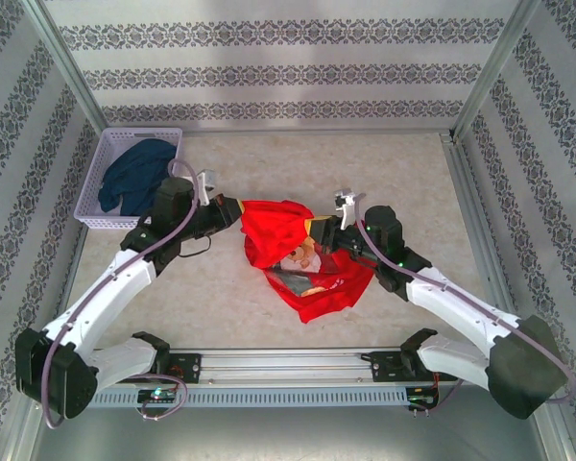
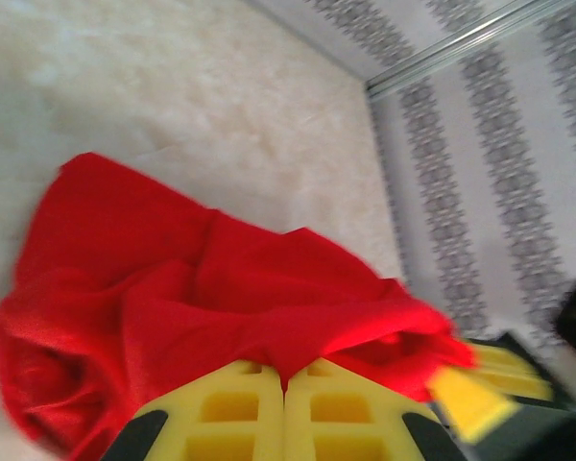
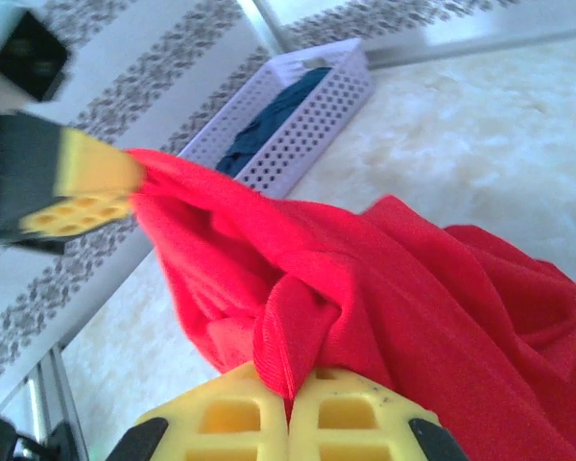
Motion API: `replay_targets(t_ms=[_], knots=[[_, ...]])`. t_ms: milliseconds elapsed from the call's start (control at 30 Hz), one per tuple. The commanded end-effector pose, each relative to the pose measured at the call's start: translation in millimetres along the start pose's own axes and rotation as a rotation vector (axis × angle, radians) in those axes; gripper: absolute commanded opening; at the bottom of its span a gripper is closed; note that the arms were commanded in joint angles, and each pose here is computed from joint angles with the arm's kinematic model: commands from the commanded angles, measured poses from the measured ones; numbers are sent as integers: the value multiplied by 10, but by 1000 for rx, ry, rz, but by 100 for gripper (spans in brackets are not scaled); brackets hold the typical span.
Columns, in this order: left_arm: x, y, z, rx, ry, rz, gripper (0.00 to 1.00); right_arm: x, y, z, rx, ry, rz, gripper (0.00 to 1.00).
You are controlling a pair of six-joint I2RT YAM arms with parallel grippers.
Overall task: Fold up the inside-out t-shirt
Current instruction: Adjust the T-shirt at the center of the table.
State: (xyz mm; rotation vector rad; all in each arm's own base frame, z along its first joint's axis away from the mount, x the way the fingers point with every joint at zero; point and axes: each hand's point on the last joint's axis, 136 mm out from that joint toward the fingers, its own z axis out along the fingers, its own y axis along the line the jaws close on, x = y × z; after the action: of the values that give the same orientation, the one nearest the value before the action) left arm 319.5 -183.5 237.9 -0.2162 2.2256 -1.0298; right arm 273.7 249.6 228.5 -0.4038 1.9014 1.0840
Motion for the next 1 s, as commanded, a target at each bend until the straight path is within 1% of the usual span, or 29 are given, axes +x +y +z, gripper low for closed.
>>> replay_targets(t_ms=[0,67,133,167,267,333,433,533,667,800,900,967], knots=[[192,221,97,-88,104,92,10,-39,209,-59,-111,18,-149,0],[253,220,120,-98,124,135,22,-46,246,-73,-130,27,-183,0],[244,208,82,-119,102,181,39,-45,226,-80,-123,38,-204,0],[217,176,37,-124,79,210,44,-48,228,-88,-124,44,-212,0],[204,9,-74,-107,37,315,55,-43,234,-103,-127,57,-234,0],[281,-173,-100,-56,48,403,59,-35,246,-113,-134,64,-244,0],[431,-411,-57,21,101,510,60,-35,246,-124,-131,71,-250,0],[536,-603,35,80,164,563,60,-29,242,-132,-125,74,-253,0],[650,-763,204,143,245,593,61,-34,245,-137,-125,74,-255,0],[673,-800,358,149,292,605,60,-43,254,-140,-127,72,-254,0],[725,-818,418,169,329,608,56,-46,249,-156,-119,67,-256,0],[747,-798,450,166,344,605,48,-57,247,-168,-115,63,-259,0]])
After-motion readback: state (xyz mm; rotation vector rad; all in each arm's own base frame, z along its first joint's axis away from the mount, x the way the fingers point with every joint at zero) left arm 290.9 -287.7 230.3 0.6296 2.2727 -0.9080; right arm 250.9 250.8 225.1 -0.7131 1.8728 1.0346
